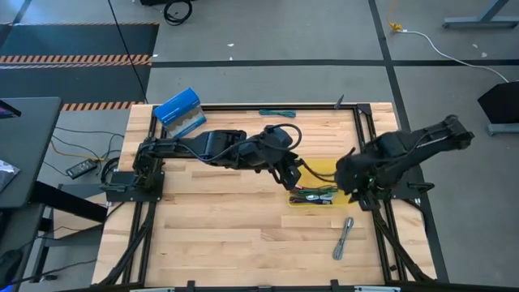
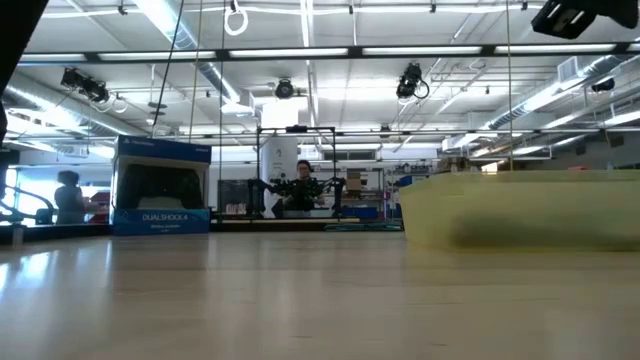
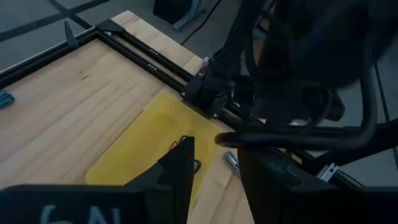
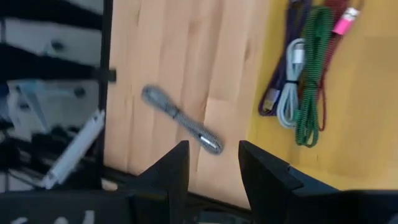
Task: Pick and place USB-C Cables
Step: Put the gray charger cable into the yellow bin
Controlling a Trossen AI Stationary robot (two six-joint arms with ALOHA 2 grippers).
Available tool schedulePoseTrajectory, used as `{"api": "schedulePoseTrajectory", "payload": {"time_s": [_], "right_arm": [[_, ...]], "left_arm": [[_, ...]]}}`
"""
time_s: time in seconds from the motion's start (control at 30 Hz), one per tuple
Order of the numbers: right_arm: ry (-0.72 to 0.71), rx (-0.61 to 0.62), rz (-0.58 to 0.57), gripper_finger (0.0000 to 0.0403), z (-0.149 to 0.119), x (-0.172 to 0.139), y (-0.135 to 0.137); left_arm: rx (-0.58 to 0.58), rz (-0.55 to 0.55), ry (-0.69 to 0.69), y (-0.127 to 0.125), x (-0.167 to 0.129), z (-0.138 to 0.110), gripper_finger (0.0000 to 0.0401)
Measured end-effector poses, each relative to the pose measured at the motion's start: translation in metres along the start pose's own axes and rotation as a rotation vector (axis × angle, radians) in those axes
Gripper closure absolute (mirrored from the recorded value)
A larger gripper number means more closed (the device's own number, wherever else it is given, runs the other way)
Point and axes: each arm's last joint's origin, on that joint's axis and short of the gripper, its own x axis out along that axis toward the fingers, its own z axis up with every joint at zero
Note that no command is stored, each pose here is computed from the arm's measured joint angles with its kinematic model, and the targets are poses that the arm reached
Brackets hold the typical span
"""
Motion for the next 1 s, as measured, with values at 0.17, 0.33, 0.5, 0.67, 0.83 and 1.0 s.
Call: {"api": "schedulePoseTrajectory", "payload": {"time_s": [0.17,0.33,0.5,0.67,0.83,1.0], "right_arm": [[0.098,-0.114,0.009,0.0258,0.002,0.026,0.011],[0.153,-0.275,0.069,0.0253,0.003,0.061,0.025],[0.244,-0.384,0.065,0.0228,-0.003,0.099,0.035],[0.264,-0.420,-0.016,0.0204,-0.007,0.130,0.038],[0.288,-0.506,-0.036,0.0193,-0.012,0.152,0.042],[0.341,-0.565,-0.059,0.0186,-0.016,0.169,0.046]], "left_arm": [[-0.027,-0.007,0.003,-0.003,-0.001,-0.002,0.0271],[-0.111,-0.004,0.004,-0.007,-0.003,-0.006,0.0271],[-0.227,0.000,-0.002,-0.016,-0.007,-0.014,0.0271],[-0.278,0.026,-0.036,-0.028,-0.013,-0.024,0.0271],[-0.330,0.055,-0.055,-0.036,-0.015,-0.034,0.0271],[-0.394,0.054,-0.046,-0.041,-0.016,-0.040,0.0271]]}}
